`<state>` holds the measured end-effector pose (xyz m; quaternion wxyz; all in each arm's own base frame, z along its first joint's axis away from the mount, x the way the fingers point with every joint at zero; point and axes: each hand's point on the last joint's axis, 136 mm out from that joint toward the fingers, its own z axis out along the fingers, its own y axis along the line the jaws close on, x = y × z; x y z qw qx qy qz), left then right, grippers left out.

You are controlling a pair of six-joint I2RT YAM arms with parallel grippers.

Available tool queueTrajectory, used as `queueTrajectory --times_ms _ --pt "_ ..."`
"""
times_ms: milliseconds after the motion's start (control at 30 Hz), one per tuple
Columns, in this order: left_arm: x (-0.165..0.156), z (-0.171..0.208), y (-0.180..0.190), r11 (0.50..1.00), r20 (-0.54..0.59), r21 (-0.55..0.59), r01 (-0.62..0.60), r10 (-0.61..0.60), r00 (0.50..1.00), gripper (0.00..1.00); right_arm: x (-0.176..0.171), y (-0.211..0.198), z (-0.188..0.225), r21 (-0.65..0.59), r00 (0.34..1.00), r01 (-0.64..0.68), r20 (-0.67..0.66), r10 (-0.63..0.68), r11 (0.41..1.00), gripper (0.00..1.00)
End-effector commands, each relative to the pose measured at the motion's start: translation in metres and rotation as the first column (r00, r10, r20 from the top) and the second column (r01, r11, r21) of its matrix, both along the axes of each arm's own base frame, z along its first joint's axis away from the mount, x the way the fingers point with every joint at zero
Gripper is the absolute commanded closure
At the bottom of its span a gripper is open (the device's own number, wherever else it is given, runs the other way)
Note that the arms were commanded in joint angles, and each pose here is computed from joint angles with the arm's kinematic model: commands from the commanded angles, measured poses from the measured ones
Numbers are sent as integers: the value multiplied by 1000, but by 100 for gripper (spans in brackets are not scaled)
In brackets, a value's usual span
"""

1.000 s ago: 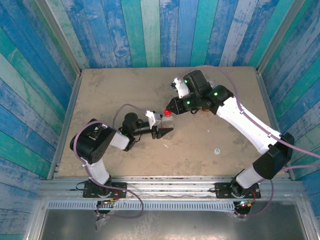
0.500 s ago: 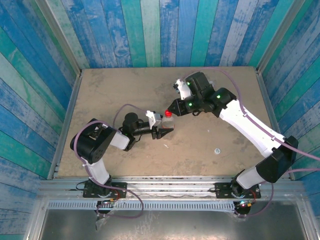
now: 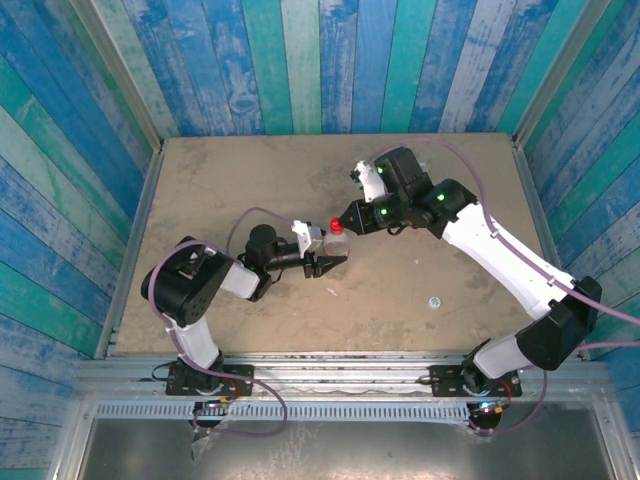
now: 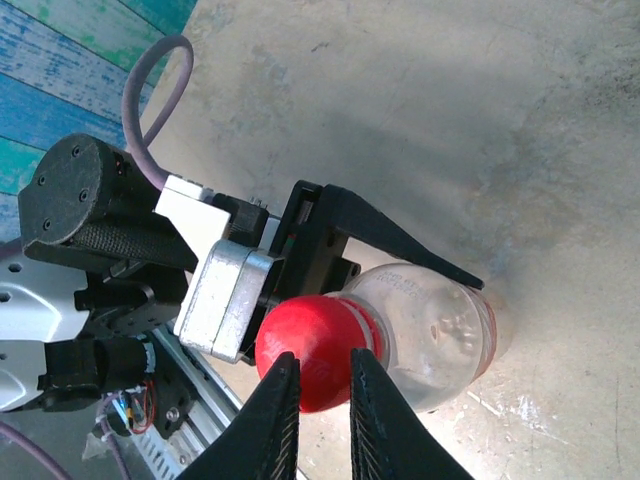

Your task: Screw on the bottle caps

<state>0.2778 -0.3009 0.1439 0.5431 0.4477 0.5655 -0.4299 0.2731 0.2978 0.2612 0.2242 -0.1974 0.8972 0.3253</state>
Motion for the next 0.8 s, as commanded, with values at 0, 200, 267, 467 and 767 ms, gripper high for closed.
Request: queueTrajectory --times_ms 0,200,267,467,767 --pt "5 -26 1 999 -101 49 -16 21 995 36 -13 -5 -1 -10 999 -9 -37 8 1000 75" --pt "4 -26 1 999 -96 50 -12 17 995 37 -3 -7 7 -21 1000 13 12 -12 1000 64" --pt "3 -27 2 999 -96 51 -12 17 995 36 0 -6 9 -22 1000 14 20 -13 1000 64" --pt "3 -27 2 999 -95 52 -11 16 995 36 11 0 18 -17 999 1 51 0 1000 66" --pt "3 -26 2 999 -97 49 -8 13 995 36 17 7 9 -26 999 -23 30 23 999 78"
